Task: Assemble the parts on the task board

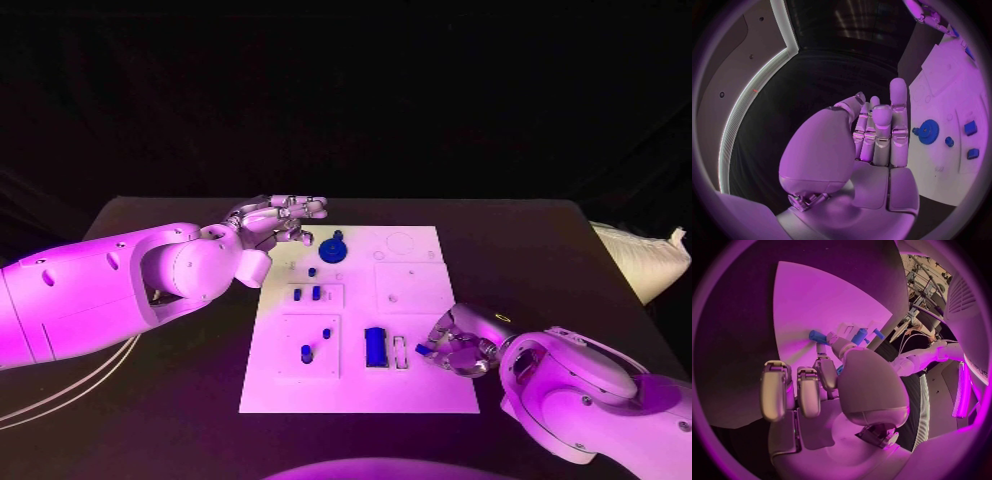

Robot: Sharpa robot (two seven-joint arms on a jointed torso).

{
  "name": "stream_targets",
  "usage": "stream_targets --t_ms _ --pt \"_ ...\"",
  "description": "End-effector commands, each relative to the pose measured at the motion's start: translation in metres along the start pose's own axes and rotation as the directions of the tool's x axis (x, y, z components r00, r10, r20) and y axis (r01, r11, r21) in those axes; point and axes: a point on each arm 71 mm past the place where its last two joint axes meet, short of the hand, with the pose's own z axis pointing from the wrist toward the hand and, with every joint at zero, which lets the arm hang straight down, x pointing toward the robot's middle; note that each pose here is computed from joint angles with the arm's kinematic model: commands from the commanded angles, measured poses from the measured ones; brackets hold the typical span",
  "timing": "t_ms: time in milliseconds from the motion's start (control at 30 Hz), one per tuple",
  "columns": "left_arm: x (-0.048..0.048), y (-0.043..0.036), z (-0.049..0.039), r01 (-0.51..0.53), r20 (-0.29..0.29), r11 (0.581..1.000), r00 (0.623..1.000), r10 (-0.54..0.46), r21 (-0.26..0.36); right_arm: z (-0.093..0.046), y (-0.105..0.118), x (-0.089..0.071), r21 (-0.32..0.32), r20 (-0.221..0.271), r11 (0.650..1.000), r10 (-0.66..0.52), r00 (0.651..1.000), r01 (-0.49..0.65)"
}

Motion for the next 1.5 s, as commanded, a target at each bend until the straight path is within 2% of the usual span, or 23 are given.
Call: stream_targets --t_ms 33,300,567,867,1500 --pt "0.0037 -0.0003 0.0000 0.001 -0.026 1.000 1.000 -0.001 0.004 0.000 0.004 0.000 0.012 0.024 0.995 0.098 0.995 -0.098" --pt "0.0060 0.0000 -0.0002 -0.003 -0.034 1.000 0.999 0.003 0.003 0.004 0.010 0.005 0.028 -0.013 0.987 0.160 0.987 -0.160" --pt "0.0071 0.0002 -0.0004 -0.005 -0.038 1.000 0.999 0.005 0.001 0.009 0.014 0.008 0.035 -0.021 0.983 0.181 0.983 -0.180" --pt "0.0077 0.0003 -0.0006 -0.005 -0.040 1.000 0.999 0.005 0.000 0.014 0.016 0.012 0.039 -0.056 0.987 0.161 0.985 -0.159" --pt "0.0083 0.0005 -0.0010 -0.005 -0.044 1.000 0.999 0.005 -0.004 0.021 0.017 0.015 0.035 -0.079 0.995 0.100 0.992 -0.097"
